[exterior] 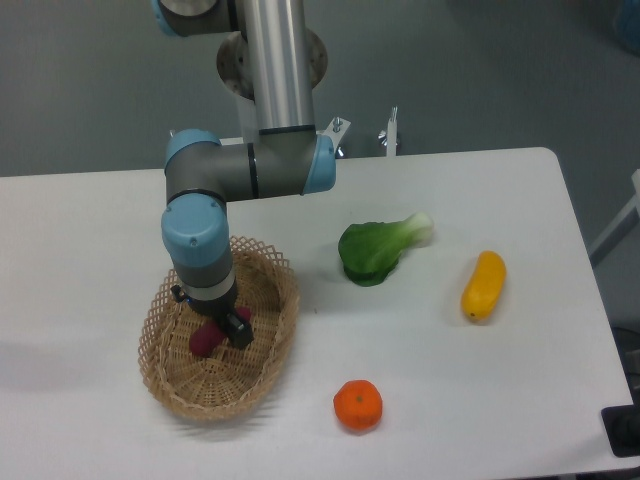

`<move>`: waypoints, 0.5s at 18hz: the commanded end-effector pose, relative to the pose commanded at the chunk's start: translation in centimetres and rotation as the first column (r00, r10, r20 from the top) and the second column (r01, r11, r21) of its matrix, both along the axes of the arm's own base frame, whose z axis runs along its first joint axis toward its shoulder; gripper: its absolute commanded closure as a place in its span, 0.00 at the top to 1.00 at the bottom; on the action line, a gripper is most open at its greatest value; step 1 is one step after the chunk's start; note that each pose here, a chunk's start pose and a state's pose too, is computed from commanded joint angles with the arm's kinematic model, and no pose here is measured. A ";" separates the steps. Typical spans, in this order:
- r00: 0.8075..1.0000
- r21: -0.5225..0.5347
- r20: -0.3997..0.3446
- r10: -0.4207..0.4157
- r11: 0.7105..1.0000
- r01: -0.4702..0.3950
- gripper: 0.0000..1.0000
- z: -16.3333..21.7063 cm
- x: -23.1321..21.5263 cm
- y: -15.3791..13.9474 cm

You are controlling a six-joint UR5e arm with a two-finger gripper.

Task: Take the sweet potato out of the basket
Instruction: 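Lower the gripper into the basket and close it on the sweet potato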

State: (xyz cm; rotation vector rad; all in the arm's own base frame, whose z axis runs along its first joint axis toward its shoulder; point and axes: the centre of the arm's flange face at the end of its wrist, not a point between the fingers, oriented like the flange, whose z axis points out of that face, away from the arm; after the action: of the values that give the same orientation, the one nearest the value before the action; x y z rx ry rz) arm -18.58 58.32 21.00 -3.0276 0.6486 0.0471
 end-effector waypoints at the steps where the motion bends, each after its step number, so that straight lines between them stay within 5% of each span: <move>1: 1.000 -0.007 -0.009 -0.001 1.000 0.001 0.28 -0.1 0.0 -0.1; 5: 1.000 -0.004 -0.016 0.001 1.000 -0.001 0.17 0.2 -0.1 -0.1; 9: 1.000 0.020 -0.029 -0.003 1.000 0.004 0.17 1.7 -0.3 0.3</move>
State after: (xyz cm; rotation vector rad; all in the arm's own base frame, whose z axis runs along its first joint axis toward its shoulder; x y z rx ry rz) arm -18.92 58.63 22.70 -3.0113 0.6516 0.0964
